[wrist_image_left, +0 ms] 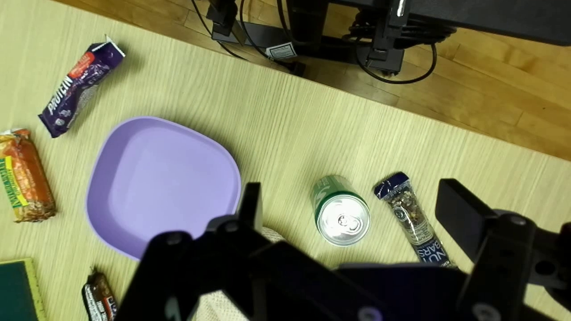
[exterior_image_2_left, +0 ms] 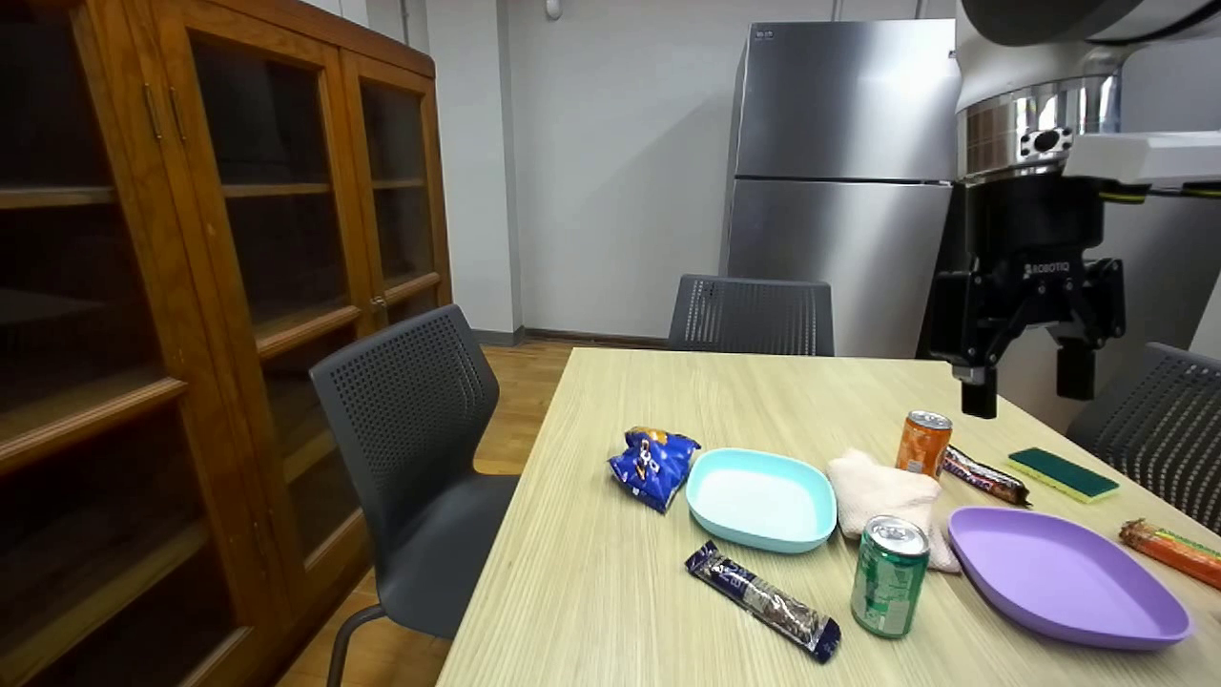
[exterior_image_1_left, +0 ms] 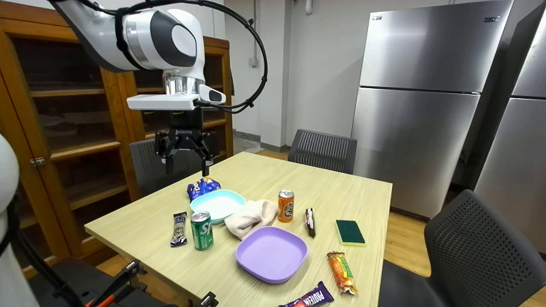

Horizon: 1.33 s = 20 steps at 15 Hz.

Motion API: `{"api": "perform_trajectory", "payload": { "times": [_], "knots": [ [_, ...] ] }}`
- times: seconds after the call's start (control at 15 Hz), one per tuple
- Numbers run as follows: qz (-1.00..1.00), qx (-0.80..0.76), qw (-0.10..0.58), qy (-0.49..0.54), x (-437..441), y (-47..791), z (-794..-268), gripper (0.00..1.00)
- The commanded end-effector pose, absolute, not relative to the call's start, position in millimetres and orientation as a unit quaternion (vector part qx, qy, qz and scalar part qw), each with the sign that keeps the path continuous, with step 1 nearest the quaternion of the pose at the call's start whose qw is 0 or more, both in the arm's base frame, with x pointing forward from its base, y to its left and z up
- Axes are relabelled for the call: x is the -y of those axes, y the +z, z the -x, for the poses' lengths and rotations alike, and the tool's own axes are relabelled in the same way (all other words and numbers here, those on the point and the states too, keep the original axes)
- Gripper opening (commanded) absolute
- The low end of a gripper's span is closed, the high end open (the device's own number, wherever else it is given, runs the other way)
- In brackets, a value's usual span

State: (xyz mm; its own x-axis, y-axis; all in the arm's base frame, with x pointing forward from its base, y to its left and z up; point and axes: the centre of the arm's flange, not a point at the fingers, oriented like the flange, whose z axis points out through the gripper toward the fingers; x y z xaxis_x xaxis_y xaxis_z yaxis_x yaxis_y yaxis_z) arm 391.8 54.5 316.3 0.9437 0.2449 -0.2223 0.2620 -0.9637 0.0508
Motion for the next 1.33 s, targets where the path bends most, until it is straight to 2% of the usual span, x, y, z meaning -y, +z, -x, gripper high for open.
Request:
{"api": "perform_trajectory", "payload": {
  "times": [0.0, 0.87, 1.27],
  "knots": [
    [-0.985, -0.128, 0.049, -0.105, -58.9, 308.5, -392.4, 1.00],
    [-0.987, -0.136, 0.061, -0.054, -83.2, 228.5, -415.1, 1.00],
    [-0.988, -0.144, 0.041, -0.048, -84.8, 195.2, -423.3, 1.00]
  ]
}}
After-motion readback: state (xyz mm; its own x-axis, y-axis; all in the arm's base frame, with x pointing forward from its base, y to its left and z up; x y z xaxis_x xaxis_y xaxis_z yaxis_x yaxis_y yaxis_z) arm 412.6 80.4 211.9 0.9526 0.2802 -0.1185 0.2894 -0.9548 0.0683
